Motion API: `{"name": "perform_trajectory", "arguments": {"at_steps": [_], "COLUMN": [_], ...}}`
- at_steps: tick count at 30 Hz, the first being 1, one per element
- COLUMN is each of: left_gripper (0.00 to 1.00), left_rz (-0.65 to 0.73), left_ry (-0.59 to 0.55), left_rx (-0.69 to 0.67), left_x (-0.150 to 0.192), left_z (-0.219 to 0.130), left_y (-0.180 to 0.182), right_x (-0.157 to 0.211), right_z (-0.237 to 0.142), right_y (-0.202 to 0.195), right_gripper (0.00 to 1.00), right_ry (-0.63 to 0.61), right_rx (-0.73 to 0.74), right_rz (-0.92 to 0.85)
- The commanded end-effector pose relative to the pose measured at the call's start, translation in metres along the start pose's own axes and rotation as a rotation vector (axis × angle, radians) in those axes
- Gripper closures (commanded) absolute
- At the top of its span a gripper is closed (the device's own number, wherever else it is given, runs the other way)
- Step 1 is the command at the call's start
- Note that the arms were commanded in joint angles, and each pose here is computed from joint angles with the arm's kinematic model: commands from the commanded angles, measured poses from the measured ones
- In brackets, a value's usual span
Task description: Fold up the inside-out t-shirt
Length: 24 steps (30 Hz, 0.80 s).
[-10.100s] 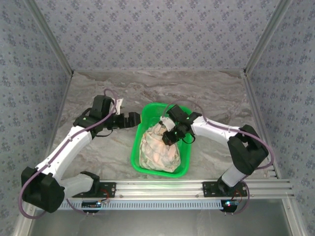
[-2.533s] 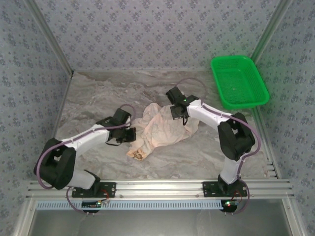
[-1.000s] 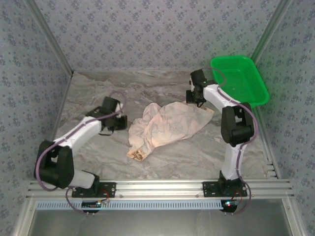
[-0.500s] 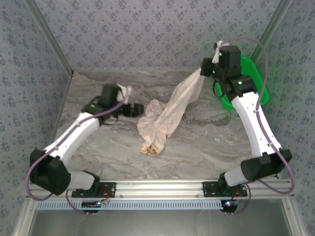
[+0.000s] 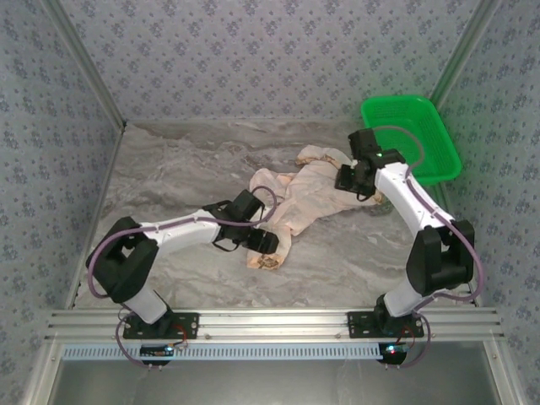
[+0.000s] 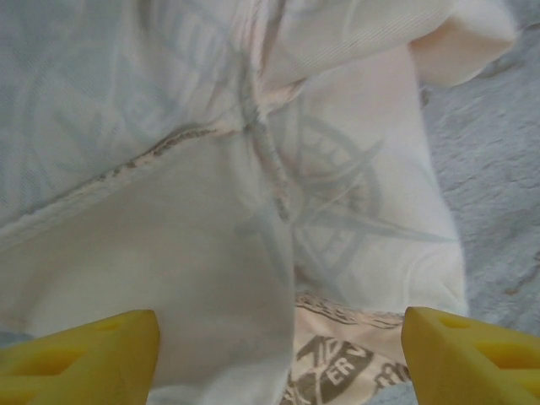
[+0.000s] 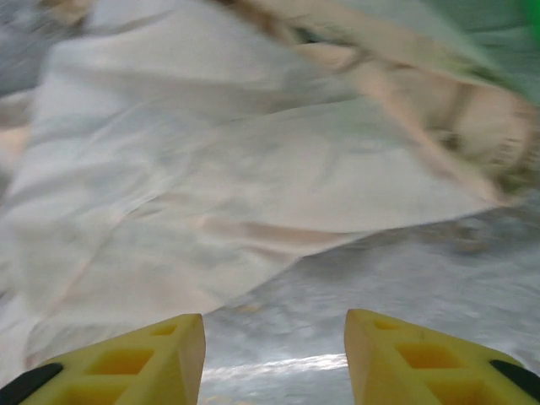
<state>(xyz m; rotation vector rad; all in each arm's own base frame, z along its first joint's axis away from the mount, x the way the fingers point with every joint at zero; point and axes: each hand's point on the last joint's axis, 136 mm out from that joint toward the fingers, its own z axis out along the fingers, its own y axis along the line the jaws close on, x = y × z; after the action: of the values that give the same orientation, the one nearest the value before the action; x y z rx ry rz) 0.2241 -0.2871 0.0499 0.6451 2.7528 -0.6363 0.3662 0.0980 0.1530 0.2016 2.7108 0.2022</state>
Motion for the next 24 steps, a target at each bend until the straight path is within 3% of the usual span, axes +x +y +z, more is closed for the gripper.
{"name": "perform_trajectory", "arguments": {"at_steps": [1, 4, 6, 10, 12, 17, 22, 23, 24], "left_gripper": [0.26, 0.36, 0.58, 0.82, 1.00, 1.00, 1.00, 1.00, 1.00], "left_rz": [-0.019, -0.015, -0.021, 0.014, 0.039, -0.017, -0.034, -0.032, -0.034], "left_ry": [0.021, 0.029, 0.027, 0.020, -0.006, -0.061, -0.106, -0.110, -0.113], "left_rx": [-0.038, -0.090, -0.097, -0.116, -0.144, -0.072, -0.039, -0.029, -0.020], "left_x": [0.006, 0.016, 0.020, 0.021, 0.014, 0.004, -0.001, -0.001, -0.001], "left_z": [0.007, 0.013, 0.016, 0.006, -0.008, -0.039, -0.062, -0.064, -0.066], "left_y": [0.002, 0.008, 0.011, 0.014, 0.019, 0.024, 0.024, 0.023, 0.021], "right_x": [0.015, 0.010, -0.004, -0.031, -0.044, -0.055, -0.040, -0.037, -0.035], "right_z": [0.017, 0.036, 0.045, 0.057, 0.067, 0.092, 0.116, 0.120, 0.123], "right_y": [0.043, 0.048, 0.039, 0.029, 0.025, 0.019, 0.011, 0.010, 0.011], "right_gripper": [0.48, 0.45, 0.40, 0.36, 0.35, 0.38, 0.40, 0.45, 0.60], "right_ry": [0.078, 0.065, 0.034, -0.012, -0.030, 0.010, 0.075, 0.083, 0.091], "right_rx": [-0.130, -0.122, -0.065, 0.005, 0.060, 0.087, 0.108, 0.100, 0.083], "right_rz": [-0.112, -0.137, -0.124, -0.115, -0.154, -0.149, -0.070, -0.056, -0.044]}}
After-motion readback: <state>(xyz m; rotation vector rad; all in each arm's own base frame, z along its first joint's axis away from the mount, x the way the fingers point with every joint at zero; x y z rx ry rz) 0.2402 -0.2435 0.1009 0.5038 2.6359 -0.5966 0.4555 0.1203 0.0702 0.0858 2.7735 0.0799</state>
